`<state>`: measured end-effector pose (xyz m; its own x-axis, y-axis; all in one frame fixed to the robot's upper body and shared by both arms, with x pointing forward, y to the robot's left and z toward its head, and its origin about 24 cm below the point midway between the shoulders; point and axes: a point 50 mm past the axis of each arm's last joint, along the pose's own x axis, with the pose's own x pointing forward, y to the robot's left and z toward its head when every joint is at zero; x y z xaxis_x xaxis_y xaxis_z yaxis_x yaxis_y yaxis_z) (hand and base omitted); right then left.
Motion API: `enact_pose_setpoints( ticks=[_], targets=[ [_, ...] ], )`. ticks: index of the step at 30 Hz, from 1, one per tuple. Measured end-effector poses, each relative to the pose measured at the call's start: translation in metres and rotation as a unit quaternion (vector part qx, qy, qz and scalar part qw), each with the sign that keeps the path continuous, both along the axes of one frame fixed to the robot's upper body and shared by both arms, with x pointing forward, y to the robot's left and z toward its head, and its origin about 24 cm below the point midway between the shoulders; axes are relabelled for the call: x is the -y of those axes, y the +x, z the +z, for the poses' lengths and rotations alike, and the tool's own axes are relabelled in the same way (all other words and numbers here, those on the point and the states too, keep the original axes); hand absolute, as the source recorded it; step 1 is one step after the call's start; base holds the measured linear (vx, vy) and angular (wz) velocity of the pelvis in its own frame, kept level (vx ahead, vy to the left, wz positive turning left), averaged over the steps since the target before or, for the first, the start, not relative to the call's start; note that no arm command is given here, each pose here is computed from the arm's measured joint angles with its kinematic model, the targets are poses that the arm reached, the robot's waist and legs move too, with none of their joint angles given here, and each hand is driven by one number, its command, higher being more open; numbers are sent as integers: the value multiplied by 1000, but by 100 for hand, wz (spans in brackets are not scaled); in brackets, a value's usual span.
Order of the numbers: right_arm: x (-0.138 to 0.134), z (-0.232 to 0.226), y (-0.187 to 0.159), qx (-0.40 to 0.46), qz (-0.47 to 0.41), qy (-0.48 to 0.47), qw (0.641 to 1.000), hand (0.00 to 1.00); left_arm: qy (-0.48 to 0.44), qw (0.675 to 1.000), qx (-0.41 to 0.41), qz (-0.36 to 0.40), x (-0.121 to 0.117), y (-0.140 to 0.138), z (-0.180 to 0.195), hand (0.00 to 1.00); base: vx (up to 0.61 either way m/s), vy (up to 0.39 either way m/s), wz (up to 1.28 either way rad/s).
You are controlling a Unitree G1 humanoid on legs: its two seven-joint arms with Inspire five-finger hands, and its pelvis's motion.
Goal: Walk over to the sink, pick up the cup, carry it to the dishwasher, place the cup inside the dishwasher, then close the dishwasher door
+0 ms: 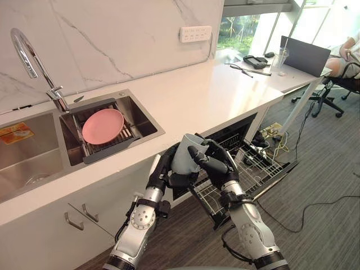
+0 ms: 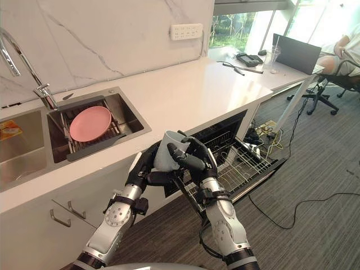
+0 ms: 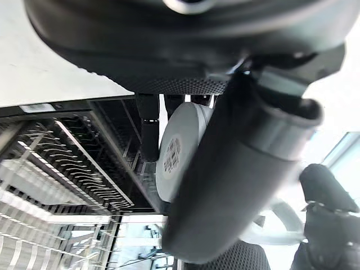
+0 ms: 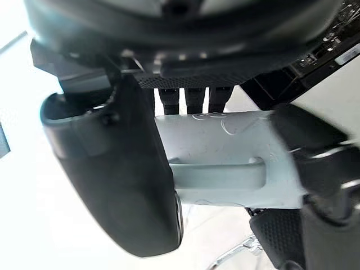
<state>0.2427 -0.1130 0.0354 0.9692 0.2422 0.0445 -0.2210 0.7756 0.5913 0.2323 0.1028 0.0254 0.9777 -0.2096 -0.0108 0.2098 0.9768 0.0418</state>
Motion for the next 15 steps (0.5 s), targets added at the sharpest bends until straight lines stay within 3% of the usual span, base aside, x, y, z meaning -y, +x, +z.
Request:
enact_pose_setpoints(
  ticks=[15],
  targets=[
    [16,13,0,26,-75,20,997,30,-59,997,44,22,4,4,25,90,-9,-6,-6]
  ],
)
